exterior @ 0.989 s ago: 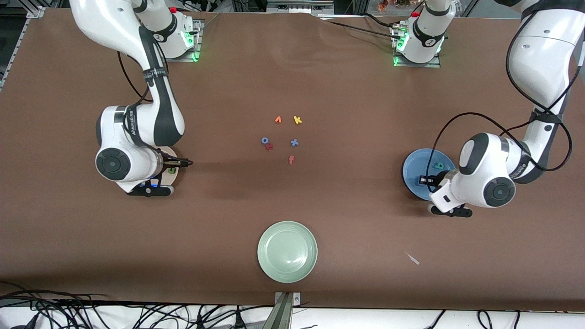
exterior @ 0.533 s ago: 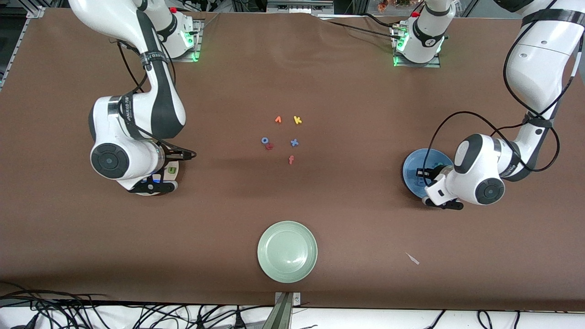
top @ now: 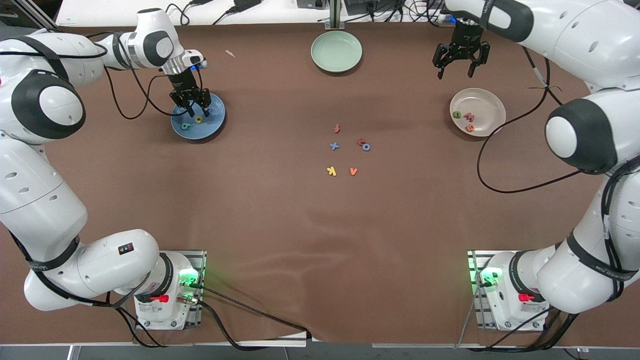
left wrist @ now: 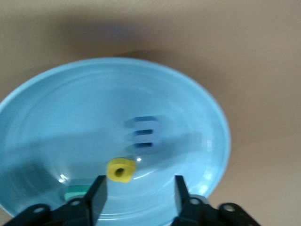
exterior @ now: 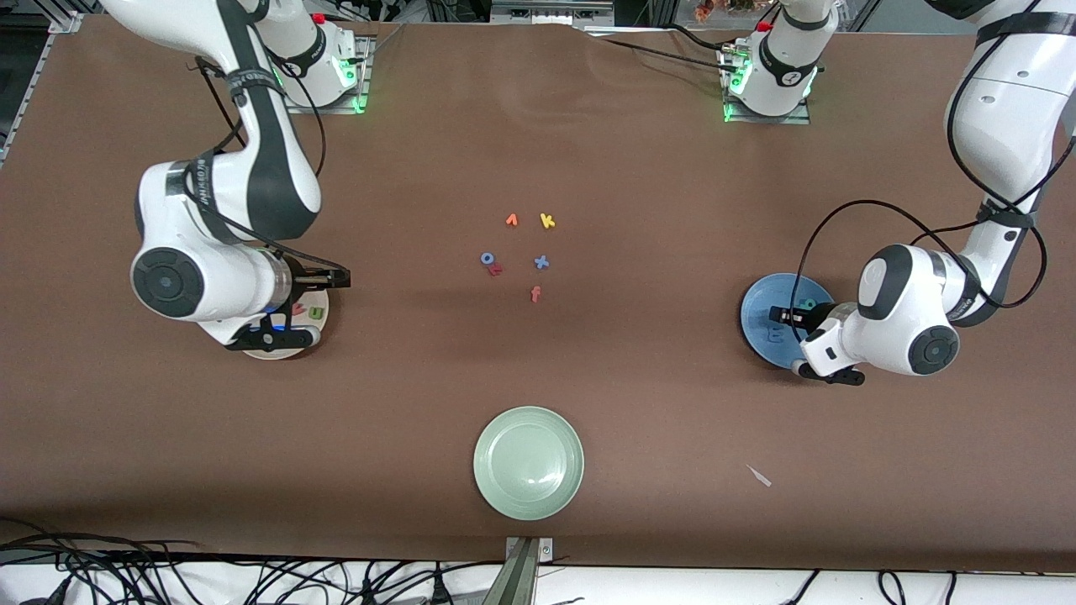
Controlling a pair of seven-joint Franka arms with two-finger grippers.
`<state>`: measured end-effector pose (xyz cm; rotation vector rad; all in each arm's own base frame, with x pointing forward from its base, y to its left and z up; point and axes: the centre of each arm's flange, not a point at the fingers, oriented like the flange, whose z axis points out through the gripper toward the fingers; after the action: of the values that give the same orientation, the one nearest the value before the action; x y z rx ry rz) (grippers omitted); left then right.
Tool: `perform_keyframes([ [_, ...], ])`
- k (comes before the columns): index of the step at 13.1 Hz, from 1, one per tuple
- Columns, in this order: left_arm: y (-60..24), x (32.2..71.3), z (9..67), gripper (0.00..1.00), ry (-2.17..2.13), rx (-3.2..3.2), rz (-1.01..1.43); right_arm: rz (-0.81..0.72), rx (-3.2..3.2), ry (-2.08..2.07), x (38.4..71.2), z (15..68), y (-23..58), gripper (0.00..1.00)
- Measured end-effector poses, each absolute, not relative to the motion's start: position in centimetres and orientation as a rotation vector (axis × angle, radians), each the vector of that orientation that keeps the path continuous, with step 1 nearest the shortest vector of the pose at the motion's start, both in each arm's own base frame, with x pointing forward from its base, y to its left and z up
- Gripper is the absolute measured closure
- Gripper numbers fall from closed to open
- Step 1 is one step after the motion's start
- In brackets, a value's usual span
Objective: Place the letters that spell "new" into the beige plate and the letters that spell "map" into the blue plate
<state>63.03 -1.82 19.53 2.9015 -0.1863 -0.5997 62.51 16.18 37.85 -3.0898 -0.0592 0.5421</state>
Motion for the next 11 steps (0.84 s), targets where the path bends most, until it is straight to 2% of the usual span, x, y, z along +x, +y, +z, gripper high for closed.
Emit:
perform_keyframes([
  [2, -3.0, 64.1, 22.2, 0.07, -0.212, 2.909, -0.533, 0.527, -3.068, -0.050, 61.8, 39.3, 14.5, 0.00],
  [3, -3.3, 64.7, 24.2, 0.00, -0.223, 2.918, -0.502, 0.510, -3.065, -0.056, 61.3, 40.4, 13.8, 0.00],
  [7, -4.2, 66.3, 33.4, 0.00, -0.268, 2.967, -0.431, 0.406, -3.111, -0.112, 58.9, 45.9, 12.0, 0.00],
  [11, -7.4, 65.8, 43.3, 0.00, -0.346, 3.040, -0.291, 0.324, -3.129, -0.118, 57.1, 50.1, 10.9, 0.00],
])
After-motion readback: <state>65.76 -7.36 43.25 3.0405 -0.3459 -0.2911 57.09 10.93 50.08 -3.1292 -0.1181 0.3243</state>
